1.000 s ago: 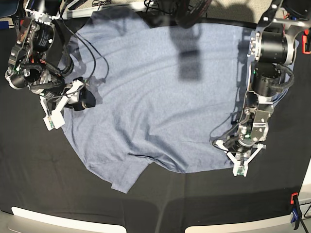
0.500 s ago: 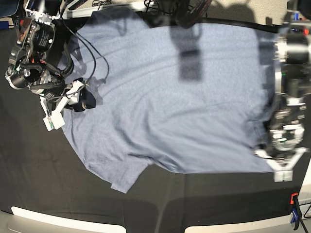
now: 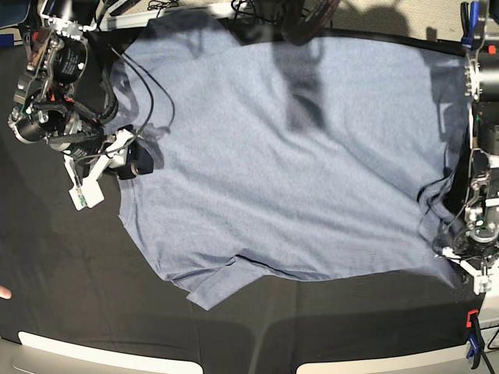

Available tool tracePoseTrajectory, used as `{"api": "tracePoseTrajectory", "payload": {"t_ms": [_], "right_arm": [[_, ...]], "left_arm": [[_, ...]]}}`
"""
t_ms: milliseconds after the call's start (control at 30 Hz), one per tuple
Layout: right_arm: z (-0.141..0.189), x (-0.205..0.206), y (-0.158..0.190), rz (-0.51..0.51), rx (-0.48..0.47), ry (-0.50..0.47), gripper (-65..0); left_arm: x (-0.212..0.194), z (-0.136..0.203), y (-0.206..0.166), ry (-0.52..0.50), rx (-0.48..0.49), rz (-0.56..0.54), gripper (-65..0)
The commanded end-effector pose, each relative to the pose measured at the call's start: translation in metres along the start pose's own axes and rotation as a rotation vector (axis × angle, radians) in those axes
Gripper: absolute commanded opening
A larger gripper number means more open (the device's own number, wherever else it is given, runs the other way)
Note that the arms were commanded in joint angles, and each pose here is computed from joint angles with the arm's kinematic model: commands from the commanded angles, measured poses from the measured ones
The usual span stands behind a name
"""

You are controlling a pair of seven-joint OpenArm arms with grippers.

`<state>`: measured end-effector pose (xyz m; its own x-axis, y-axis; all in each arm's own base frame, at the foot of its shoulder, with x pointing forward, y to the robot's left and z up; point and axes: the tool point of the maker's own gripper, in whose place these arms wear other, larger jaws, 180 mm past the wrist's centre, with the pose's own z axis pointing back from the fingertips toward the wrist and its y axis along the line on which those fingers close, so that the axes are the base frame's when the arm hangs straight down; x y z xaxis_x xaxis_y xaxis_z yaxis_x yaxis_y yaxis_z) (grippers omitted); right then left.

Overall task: Layout the t-shirt on the table in an organized manner, then fold the t-shirt properly
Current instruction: 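Grasp the hem edge with the left gripper and drag it outward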

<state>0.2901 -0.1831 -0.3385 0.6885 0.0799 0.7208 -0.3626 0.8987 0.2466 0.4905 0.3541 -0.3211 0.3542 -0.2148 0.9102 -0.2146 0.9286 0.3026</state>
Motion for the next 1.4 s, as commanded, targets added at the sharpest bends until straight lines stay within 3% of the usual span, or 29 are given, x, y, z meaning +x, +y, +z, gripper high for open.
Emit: {"api": "tracePoseTrajectory", "payload": {"t_ms": [0, 100, 267, 467, 567, 733, 933, 1000, 1133, 1267, 1367], "right_arm": [[0.005, 0.017, 0.001, 0.026, 0.008, -0.055, -42.3], [0.005, 0.017, 0.001, 0.026, 0.008, -0.055, -42.3], [0.005, 0.017, 0.001, 0.026, 0.008, -0.056, -42.3], [0.005, 0.017, 0.001, 0.026, 0.008, -0.056, -42.3], [0.005, 0.017, 0.001, 0.026, 0.008, -0.054, -42.3], [0.005, 0.014, 0.001, 0.027, 0.007, -0.042, -42.3], [0.005, 0.015, 0.001, 0.027, 0.007, -0.042, -42.3], [0.005, 0.015, 0.001, 0.027, 0.007, -0.042, -42.3], [0.005, 0.015, 0.001, 0.027, 0.008, -0.042, -42.3], [0.005, 0.015, 0.001, 0.027, 0.008, -0.042, -42.3], [0.005, 0.015, 0.001, 0.027, 0.008, -0.042, -42.3]], "left_arm": [[0.033, -0.004, 0.020, -0.082, 0.040, -0.005, -44.3], [0.033, -0.004, 0.027, -0.078, 0.050, -0.012, -44.3], [0.005, -0.001, 0.026, 0.076, 0.041, 0.024, -50.2], [0.007, 0.029, -0.055, 0.043, -0.286, 0.051, -49.5], [0.003, 0.039, -0.088, 0.053, -0.336, 0.070, -45.8], [-0.035, 0.036, -0.093, 0.166, -0.188, 0.035, -45.8], [-0.065, 0.037, -0.092, 0.232, -0.141, -0.012, -45.8], [-0.068, 0.035, -0.079, 0.232, -0.089, -0.019, -46.5], [-0.065, 0.032, -0.051, 0.206, -0.021, -0.130, -56.7], [-0.048, 0.030, 0.011, 0.135, 0.151, -0.180, -57.0], [-0.038, 0.031, 0.054, 0.102, 0.222, -0.228, -56.8]]}}
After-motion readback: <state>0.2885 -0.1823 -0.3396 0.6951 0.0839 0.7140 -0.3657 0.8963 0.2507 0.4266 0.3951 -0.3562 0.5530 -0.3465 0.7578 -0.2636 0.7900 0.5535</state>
